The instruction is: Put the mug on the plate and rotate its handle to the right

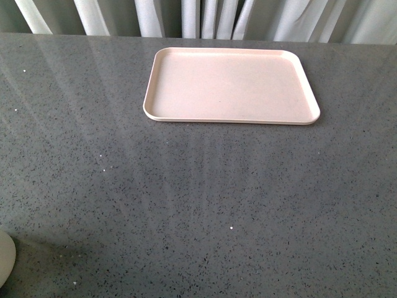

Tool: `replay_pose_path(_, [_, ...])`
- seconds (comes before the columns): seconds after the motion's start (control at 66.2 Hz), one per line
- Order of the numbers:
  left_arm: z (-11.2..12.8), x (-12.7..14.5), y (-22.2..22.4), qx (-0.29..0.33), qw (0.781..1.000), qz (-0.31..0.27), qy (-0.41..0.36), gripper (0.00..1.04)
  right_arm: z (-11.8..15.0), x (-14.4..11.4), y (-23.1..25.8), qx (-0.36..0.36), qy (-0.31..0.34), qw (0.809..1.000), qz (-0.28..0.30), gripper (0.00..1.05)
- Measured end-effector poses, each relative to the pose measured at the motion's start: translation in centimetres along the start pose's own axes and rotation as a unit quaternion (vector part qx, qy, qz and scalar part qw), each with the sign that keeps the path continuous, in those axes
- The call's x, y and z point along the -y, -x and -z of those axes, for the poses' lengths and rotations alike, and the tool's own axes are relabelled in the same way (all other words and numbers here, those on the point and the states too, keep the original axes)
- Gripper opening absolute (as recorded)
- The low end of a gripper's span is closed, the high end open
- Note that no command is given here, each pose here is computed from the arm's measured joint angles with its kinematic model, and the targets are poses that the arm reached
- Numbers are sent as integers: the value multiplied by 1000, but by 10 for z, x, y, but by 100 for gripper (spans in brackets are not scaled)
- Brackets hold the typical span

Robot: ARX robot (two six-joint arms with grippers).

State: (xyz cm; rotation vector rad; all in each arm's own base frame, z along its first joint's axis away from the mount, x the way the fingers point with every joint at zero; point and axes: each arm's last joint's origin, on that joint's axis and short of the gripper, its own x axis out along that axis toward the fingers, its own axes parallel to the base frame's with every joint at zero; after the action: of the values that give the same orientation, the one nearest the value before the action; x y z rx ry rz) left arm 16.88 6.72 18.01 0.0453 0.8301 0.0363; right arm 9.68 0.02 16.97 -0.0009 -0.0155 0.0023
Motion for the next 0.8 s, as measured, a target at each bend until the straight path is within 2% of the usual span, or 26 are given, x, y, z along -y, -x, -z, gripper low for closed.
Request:
replay_pose_path(0.121, [6,-7,-3,-24,1000,0,-7,96,0,0,0,0,0,1000,0,96])
replay_pose_path(0.514, [21,-9,-30,-89,992,60,-70,96,0,0,0,0,0,1000,0,96])
replay_pose_path(0.801, [29,-11,-47,-121,986,83,-82,96,0,0,0,0,0,1000,0,96])
